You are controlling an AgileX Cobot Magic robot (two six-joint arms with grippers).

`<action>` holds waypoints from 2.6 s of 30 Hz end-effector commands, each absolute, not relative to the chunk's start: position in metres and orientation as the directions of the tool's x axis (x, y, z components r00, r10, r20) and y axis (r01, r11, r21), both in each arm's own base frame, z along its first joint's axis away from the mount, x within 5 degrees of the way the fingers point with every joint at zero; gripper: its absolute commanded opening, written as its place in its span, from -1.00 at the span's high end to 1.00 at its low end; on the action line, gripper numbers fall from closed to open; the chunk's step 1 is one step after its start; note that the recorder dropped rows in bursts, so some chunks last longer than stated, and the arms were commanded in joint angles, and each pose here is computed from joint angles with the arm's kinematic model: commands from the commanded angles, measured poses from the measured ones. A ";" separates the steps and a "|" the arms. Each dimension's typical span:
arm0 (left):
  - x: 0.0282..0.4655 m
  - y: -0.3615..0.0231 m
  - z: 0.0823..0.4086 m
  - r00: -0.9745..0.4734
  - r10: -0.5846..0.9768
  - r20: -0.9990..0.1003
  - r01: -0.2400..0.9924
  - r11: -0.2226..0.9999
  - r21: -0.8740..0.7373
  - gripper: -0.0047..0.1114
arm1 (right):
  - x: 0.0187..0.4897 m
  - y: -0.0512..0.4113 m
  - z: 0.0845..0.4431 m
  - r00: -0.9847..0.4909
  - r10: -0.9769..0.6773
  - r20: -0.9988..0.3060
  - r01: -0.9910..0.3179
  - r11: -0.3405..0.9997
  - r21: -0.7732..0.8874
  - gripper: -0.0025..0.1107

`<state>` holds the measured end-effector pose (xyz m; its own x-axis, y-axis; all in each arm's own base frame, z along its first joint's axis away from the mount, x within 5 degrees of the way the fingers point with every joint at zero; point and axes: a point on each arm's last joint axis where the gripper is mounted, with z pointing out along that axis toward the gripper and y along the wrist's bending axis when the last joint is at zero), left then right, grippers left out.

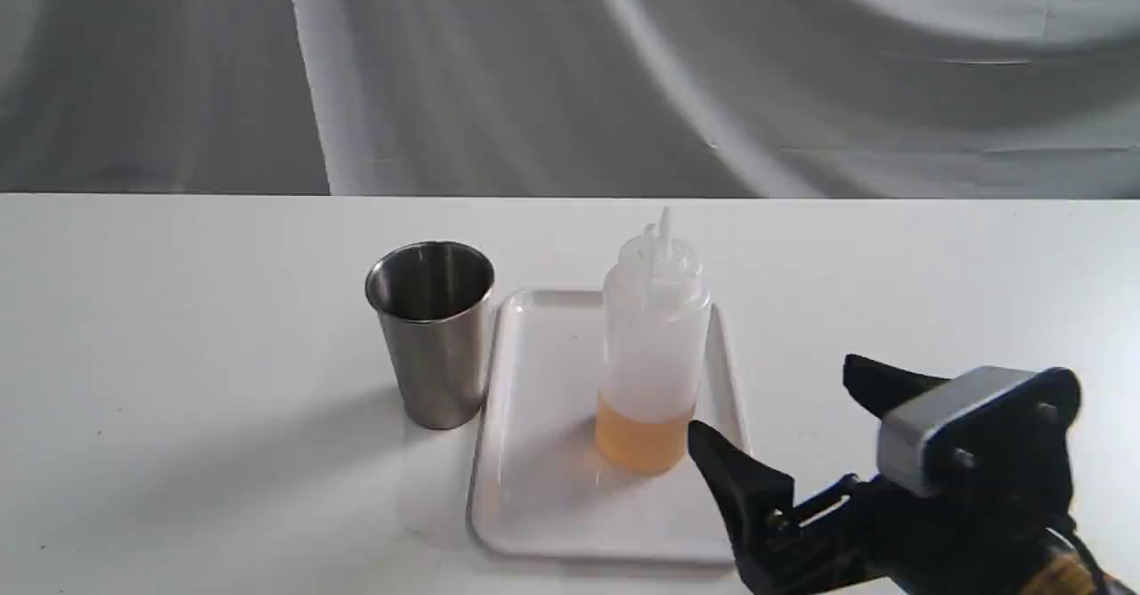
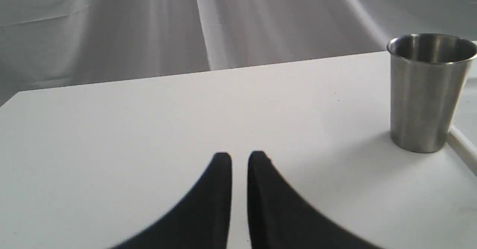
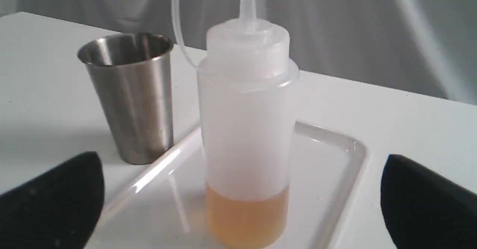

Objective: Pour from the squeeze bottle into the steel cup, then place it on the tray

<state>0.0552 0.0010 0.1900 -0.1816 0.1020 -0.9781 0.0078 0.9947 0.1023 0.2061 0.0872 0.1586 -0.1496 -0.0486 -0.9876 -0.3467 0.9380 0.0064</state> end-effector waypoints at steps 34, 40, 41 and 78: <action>0.055 0.001 0.189 -0.174 0.103 -0.979 0.011 0.995 0.103 0.78 | 0.099 0.069 0.216 0.012 0.145 -0.989 -0.627 0.772 0.105 -0.89; 0.055 0.001 0.189 -0.174 0.103 -0.979 0.011 0.995 0.103 0.78 | 0.091 0.057 0.222 0.033 0.186 -0.982 -0.558 0.819 0.136 -0.89; 0.055 0.001 0.189 -0.174 0.103 -0.979 0.011 0.995 0.103 0.78 | 0.090 0.055 0.223 0.045 0.179 -0.983 -0.553 0.824 0.125 -0.89; 0.055 0.001 0.189 -0.174 0.103 -0.979 0.011 0.995 0.103 0.78 | 0.050 0.024 0.220 0.108 0.155 -0.982 -0.437 0.895 0.093 -0.89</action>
